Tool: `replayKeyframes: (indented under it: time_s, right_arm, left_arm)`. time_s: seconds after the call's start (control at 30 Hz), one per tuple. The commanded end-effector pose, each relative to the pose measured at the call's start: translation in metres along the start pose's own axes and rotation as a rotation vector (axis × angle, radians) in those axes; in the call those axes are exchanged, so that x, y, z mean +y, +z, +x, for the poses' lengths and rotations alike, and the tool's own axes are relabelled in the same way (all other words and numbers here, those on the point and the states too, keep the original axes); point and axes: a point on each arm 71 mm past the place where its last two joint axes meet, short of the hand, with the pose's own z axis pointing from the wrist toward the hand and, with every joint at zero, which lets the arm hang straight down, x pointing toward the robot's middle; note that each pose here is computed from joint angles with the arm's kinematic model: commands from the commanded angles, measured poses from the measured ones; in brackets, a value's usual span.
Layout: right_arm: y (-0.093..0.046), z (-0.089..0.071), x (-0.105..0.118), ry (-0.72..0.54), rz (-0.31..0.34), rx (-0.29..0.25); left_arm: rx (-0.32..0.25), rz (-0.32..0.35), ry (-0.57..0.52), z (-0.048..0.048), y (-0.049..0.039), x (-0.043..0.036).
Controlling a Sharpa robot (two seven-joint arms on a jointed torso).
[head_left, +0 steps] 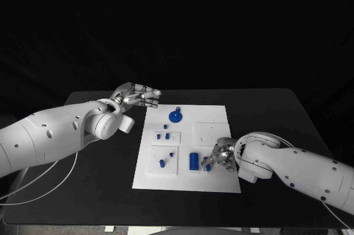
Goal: Assemble the parts on the task board
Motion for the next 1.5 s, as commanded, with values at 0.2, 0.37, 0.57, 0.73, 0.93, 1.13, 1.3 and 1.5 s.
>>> replayKeyframes:
  time_s: [0.2,0.37,0.57,0.73,0.93,1.13,1.3,1.5]
  right_arm:
    - [0.0003,0.0017,0.0013,-0.012,-0.007,0.018]
    - [0.0001,0.0017,0.0010,-0.014,-0.008,0.021]
    - [-0.0001,0.0015,0.0008,-0.014,-0.012,0.020]
    - [-0.0004,0.0009,-0.0002,-0.011,-0.014,0.017]
    - [-0.0010,0.0005,-0.0010,-0.006,-0.018,0.018]
    - [-0.0018,0.0002,-0.0016,-0.004,-0.023,0.018]
    - [-0.0022,-0.0006,-0.0032,0.000,-0.023,0.015]
    - [-0.0014,-0.0040,-0.0081,0.016,-0.028,0.001]
  left_arm:
    - [0.017,0.008,0.002,0.0019,0.0003,-0.0011]
    - [0.018,0.007,0.003,0.0020,0.0004,-0.0010]
    - [0.018,0.006,0.004,0.0020,0.0005,-0.0009]
    - [0.018,0.005,0.005,0.0020,0.0005,-0.0008]
    - [0.017,0.004,0.007,0.0015,0.0005,-0.0007]
    - [0.016,0.004,0.008,0.0013,0.0004,-0.0006]
    - [0.016,0.004,0.008,0.0013,0.0005,-0.0005]
    - [0.015,0.005,0.009,0.0011,0.0006,-0.0006]
